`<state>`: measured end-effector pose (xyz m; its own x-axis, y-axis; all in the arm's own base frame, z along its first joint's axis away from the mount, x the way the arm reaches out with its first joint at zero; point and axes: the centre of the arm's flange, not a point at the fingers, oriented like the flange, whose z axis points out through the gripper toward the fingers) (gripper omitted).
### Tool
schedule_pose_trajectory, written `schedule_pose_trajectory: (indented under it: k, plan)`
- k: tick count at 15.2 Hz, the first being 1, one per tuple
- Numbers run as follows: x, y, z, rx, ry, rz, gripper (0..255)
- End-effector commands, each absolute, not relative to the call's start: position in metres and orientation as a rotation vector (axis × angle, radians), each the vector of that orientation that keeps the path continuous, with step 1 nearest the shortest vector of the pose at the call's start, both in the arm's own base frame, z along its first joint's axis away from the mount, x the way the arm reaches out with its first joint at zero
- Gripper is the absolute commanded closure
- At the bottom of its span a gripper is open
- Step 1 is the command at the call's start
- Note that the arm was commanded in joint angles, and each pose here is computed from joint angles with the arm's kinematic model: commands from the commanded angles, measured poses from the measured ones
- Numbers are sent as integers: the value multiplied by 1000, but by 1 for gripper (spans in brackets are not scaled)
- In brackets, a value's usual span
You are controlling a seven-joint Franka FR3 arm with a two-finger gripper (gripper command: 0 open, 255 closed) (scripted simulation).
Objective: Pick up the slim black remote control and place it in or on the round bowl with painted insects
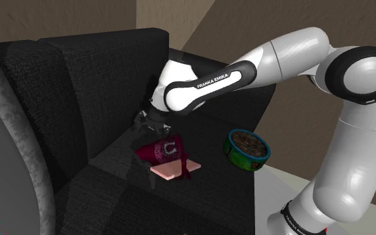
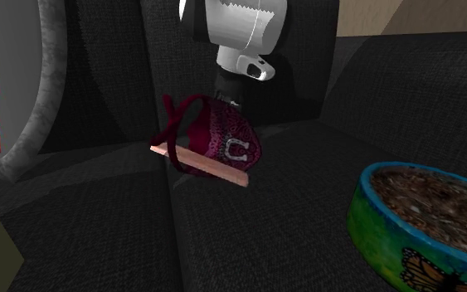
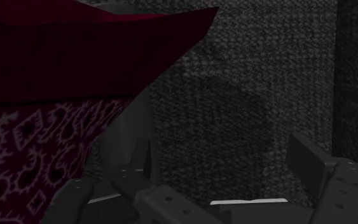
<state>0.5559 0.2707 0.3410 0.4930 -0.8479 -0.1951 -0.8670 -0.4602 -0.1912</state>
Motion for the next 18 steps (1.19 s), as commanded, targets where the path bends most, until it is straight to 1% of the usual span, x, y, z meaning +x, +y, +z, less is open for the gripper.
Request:
schedule_pose_trajectory:
  k: [1,7,8,15,18]
  plan:
    - [530,263,308,-2632,1492,308,0]
    - [530,263,308,-2632,1492,308,0]
    - [533,262,308,-2633,1492,309,255]
    - [542,261,313,-2633,1492,309,255]
    - [530,263,313,-2632,1492,308,255]
